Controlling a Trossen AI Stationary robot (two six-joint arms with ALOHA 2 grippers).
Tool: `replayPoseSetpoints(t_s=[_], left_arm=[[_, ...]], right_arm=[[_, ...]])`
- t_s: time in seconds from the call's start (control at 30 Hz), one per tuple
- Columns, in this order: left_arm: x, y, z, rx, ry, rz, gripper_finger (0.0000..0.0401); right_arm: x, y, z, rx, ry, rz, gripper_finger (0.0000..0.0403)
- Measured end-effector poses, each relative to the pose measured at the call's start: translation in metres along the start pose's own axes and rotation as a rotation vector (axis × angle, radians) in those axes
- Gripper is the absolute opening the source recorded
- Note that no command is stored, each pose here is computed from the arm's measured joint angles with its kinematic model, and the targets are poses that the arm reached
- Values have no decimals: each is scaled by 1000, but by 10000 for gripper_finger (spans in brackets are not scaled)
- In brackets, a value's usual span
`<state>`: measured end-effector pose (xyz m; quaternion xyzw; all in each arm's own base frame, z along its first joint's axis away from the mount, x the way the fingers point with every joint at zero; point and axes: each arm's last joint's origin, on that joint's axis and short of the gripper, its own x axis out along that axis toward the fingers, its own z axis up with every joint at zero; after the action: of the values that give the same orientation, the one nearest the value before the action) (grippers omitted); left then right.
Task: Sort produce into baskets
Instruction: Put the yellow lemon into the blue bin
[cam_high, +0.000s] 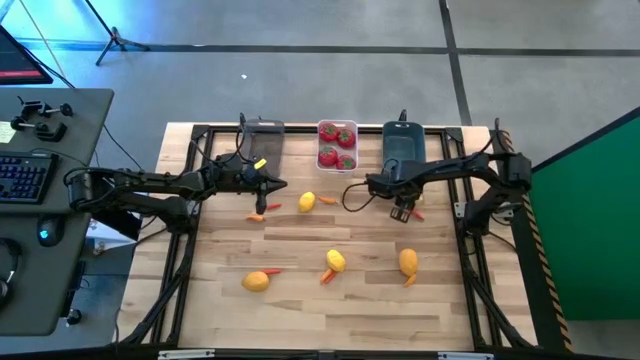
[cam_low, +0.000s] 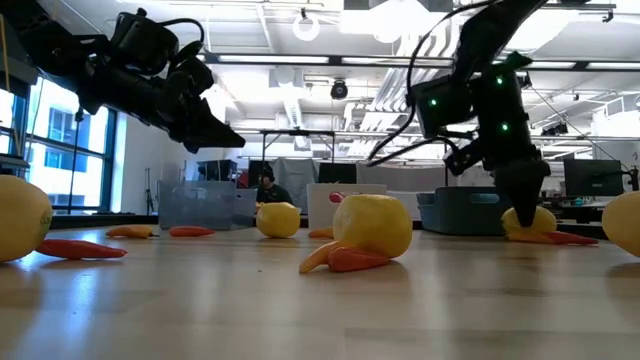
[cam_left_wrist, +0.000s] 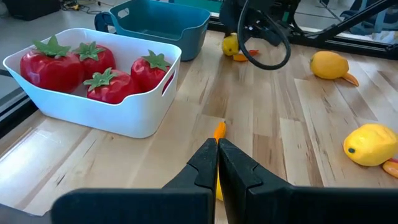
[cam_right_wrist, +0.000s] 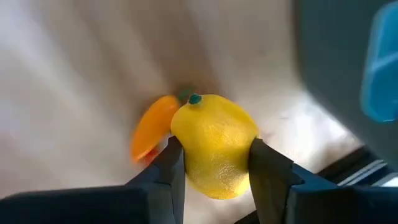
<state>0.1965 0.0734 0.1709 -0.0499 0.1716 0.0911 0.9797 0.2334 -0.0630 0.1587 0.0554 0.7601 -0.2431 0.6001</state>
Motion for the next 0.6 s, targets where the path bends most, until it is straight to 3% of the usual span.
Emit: replayPoseSetpoints(t_s=[0.13,0.3,0.47,0.6], left_arm=[[0,0,0,0,0,0,0],[0,0,0,0,-1,0,0],[0,0,0,-2,-1,0,0],[0,0,0,-2,-1,0,0]], right_arm=[[-27,1,5,3,-66,57,114],[-71,-5,16,28,-284,161,114],[-103,-33,24,132,-478,89,114],[-108,-69,32,271,-552,26,114]])
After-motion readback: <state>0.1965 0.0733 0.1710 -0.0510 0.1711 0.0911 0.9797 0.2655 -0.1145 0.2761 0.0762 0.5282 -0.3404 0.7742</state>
